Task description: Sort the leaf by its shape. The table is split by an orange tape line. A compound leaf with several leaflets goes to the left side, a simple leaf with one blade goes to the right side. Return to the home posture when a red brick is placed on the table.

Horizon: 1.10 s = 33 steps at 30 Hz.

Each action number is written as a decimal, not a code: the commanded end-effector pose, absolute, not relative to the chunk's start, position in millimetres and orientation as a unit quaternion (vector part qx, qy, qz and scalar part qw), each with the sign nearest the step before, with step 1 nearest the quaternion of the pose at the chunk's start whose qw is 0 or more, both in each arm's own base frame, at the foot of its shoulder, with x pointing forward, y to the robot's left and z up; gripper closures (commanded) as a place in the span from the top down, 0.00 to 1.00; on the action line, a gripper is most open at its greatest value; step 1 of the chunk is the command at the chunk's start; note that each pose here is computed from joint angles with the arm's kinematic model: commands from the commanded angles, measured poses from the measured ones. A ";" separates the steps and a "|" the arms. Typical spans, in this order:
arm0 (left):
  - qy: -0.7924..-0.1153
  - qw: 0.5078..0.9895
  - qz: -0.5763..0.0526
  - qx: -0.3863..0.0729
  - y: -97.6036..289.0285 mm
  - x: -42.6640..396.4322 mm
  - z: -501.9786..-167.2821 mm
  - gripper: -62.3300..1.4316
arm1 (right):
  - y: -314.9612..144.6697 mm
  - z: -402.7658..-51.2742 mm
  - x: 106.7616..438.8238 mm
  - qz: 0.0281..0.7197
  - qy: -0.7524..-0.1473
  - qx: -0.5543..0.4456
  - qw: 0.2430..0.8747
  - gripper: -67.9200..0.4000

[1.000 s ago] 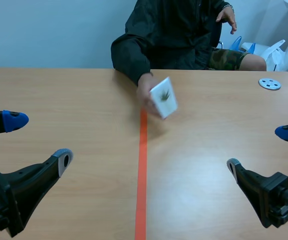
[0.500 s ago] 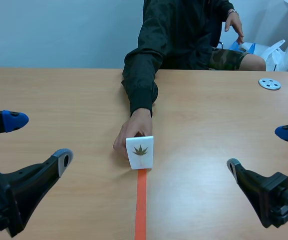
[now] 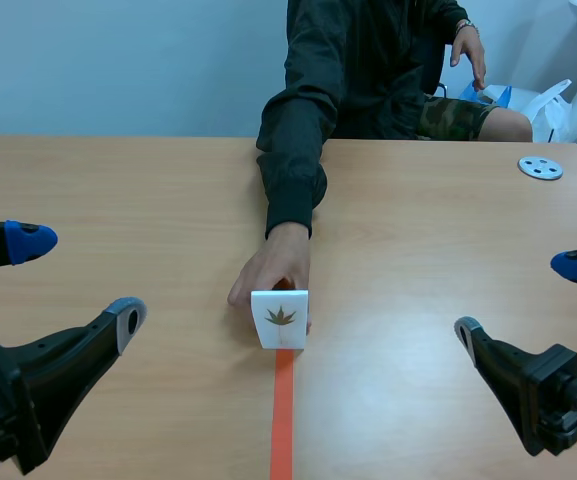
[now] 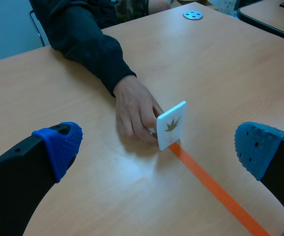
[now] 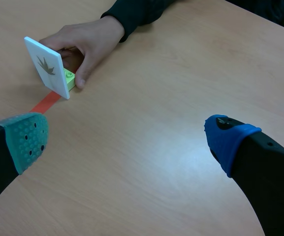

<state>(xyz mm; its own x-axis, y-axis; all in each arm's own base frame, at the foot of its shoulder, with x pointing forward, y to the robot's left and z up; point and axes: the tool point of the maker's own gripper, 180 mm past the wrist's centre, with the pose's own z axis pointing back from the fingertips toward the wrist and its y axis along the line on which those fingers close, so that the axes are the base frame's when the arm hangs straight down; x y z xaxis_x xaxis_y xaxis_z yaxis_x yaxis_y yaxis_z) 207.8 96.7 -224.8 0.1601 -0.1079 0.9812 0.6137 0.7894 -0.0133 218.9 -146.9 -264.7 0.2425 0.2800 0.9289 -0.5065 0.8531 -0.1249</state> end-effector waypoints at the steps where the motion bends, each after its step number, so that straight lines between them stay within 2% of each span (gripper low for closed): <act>1: -0.612 0.721 -0.243 -0.217 93.5 208.7 -215.6 1.00 | -146.2 -255.4 222.7 0.253 -0.574 0.099 0.773 1.00; 11: -0.611 0.721 -0.244 -0.217 93.5 208.6 -216.0 1.00 | -146.6 -256.9 222.2 0.258 -0.571 0.095 0.774 1.00; 21: -0.566 0.757 -0.257 -0.202 96.1 204.7 -237.3 1.00 | -146.6 -256.9 222.2 0.258 -0.571 0.095 0.774 1.00; 26: -0.553 0.758 -0.290 -0.188 91.6 207.6 -243.8 1.00 | -146.5 -256.8 222.3 0.257 -0.571 0.095 0.774 1.00; 33: -0.540 0.757 -0.312 -0.196 80.1 213.5 -263.3 1.00 | -146.6 -257.0 222.2 0.257 -0.571 0.095 0.774 1.00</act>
